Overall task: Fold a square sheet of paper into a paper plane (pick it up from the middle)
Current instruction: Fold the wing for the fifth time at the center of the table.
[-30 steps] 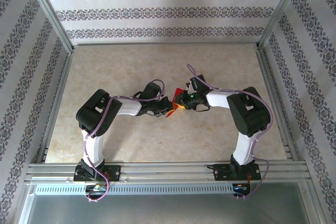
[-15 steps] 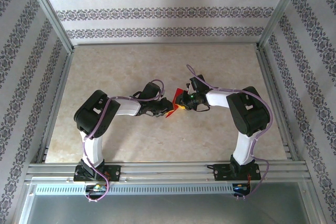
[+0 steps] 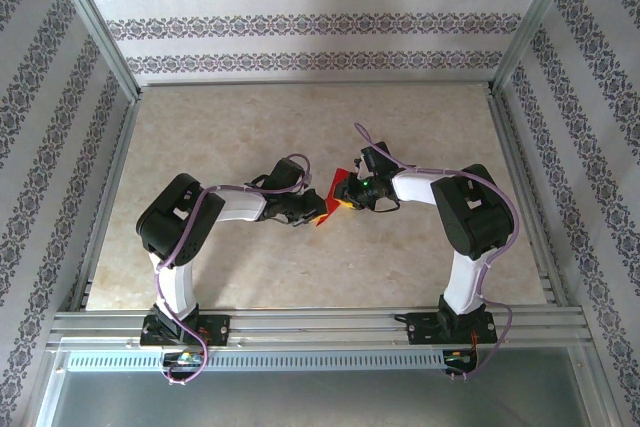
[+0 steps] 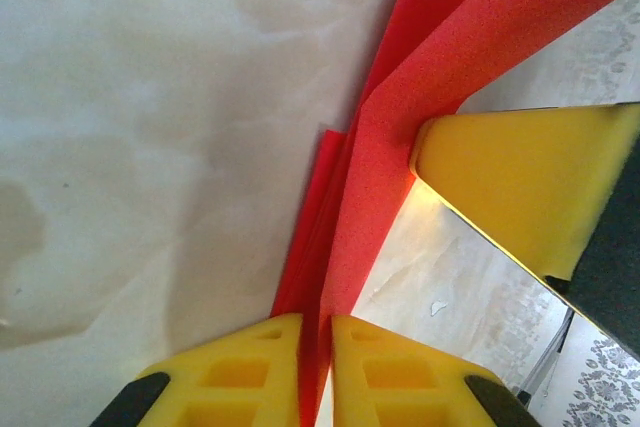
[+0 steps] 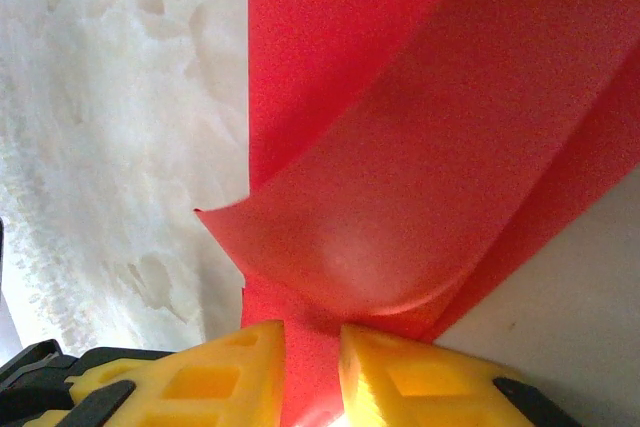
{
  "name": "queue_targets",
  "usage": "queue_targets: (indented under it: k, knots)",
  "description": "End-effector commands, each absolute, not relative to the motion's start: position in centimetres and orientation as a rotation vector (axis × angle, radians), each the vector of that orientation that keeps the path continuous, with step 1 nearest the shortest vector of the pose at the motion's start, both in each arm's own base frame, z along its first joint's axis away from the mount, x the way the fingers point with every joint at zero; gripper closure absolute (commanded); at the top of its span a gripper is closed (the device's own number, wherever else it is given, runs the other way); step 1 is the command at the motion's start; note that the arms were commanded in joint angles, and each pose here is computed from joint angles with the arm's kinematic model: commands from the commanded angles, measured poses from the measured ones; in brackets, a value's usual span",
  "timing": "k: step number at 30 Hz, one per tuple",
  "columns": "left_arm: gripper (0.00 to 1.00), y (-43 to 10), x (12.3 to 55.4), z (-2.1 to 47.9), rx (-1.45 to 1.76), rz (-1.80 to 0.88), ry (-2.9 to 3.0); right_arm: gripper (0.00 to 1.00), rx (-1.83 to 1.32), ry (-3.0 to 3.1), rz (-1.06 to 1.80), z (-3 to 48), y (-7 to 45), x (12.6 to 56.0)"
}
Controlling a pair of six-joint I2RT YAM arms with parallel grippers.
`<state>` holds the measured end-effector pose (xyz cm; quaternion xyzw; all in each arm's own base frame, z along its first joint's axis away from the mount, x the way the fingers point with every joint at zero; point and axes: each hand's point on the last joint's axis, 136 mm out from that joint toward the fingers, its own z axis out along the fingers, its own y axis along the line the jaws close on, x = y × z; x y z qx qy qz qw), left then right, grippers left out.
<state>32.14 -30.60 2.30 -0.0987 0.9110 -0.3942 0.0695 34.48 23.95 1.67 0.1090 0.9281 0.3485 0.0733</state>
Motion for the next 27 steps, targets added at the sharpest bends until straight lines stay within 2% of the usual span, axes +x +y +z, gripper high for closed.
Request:
queue_targets:
  k: [1,7,11,16,21,27]
  knots:
    - [0.84,-29.1,31.2,1.0,-0.334,-1.113,2.811,0.73,0.396,2.900,0.883,-1.9,21.9,33.1]
    - [0.72,-28.4,31.8,3.7,-0.316,-1.072,2.766,0.73,0.396,2.905,0.875,-1.9,21.8,33.1]
    - [0.70,-27.4,31.9,4.9,-0.316,-0.986,2.752,0.73,0.396,2.909,0.873,-1.9,21.8,33.0]
    - [0.75,-29.5,32.9,7.2,-0.258,-1.104,2.677,0.73,0.397,2.915,0.869,-2.1,21.8,33.0]
    - [0.82,-31.2,33.5,6.5,-0.228,-1.136,2.693,0.73,0.399,2.917,0.874,-2.0,21.8,33.0]
    - [0.86,-32.6,33.4,5.6,-0.200,-1.159,2.727,0.74,0.399,2.920,0.870,-2.0,21.8,32.9]
